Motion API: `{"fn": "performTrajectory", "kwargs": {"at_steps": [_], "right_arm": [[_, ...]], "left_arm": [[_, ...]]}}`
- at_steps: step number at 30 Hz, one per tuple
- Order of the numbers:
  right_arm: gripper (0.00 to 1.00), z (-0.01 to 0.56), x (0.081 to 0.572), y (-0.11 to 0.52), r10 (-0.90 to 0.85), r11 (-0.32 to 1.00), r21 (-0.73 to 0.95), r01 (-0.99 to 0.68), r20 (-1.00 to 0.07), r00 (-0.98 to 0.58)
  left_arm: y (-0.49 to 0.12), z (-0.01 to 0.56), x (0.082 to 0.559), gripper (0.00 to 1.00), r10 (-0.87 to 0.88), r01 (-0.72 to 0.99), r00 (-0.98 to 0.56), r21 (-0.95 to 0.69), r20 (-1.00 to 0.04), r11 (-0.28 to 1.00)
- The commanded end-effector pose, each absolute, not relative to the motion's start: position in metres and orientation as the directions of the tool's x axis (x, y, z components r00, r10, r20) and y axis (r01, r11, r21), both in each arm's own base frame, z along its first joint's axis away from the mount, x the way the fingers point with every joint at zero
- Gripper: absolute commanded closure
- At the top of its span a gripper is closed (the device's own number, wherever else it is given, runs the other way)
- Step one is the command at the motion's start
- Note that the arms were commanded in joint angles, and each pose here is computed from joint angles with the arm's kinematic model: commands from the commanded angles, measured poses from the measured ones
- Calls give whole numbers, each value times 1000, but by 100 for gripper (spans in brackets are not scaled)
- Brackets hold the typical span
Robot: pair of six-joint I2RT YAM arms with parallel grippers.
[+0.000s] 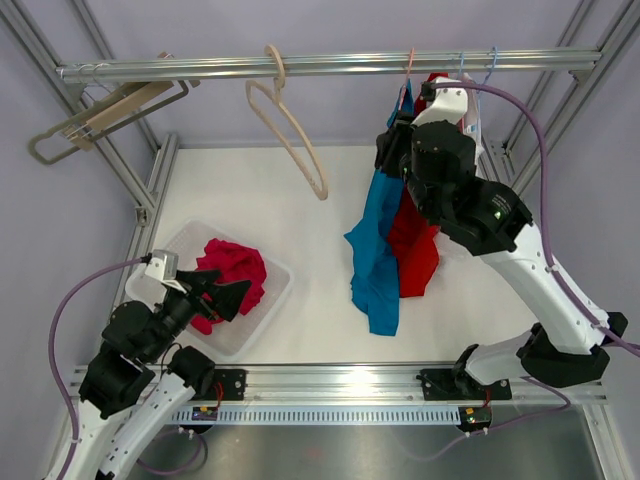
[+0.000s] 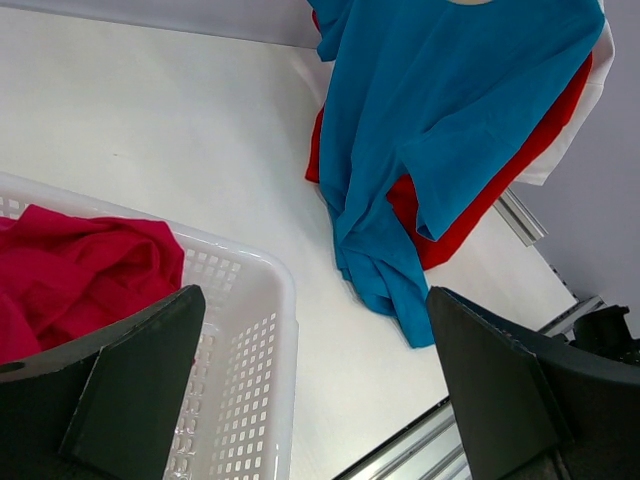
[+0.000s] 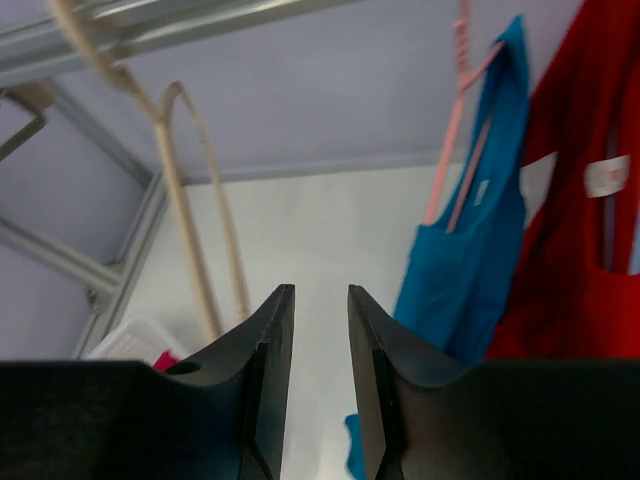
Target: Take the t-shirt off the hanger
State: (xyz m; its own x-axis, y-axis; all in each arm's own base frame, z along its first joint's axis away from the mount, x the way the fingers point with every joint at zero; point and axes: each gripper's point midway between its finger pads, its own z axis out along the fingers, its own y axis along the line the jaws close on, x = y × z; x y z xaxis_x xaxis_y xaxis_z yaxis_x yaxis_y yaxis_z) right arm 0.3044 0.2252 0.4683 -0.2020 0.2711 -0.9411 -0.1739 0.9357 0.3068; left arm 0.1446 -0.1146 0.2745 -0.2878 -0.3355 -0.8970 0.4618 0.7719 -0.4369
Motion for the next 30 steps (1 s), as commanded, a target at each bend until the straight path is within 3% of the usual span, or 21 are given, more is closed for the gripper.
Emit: {"fn": "performTrajectory", "kwargs": {"at_steps": [1,4,11,22,28,29,30], "right_arm": [[60,463,333,186,207,978,204,35,-967,-146],[50,462,353,168,212,977,204,63,-964,-158],[50,458,383,170,201,980,196,46,-962,-187],[65,445,423,166,168,985,160,58,-966,-194],[66,443,433,169,167,986,161,42,-965,-200],[67,441,433,169,163,987,158,43,-965,-207],[76,441,434,168,165,986,159,43,-965,-206]], "left_arm": [[-120,289,144,1,-342,499,-270,-434,-900,750],[-123,288,144,1,-339,504,-283,-440,-897,743],[-135,292,145,1,-336,536,-311,-456,-889,710],[-159,295,146,2,-287,599,-376,-468,-881,650],[-162,301,150,2,-275,600,-384,-465,-881,651],[-162,302,151,2,-277,599,-383,-466,-881,651],[-163,304,151,2,-278,599,-384,-467,-880,651]]}}
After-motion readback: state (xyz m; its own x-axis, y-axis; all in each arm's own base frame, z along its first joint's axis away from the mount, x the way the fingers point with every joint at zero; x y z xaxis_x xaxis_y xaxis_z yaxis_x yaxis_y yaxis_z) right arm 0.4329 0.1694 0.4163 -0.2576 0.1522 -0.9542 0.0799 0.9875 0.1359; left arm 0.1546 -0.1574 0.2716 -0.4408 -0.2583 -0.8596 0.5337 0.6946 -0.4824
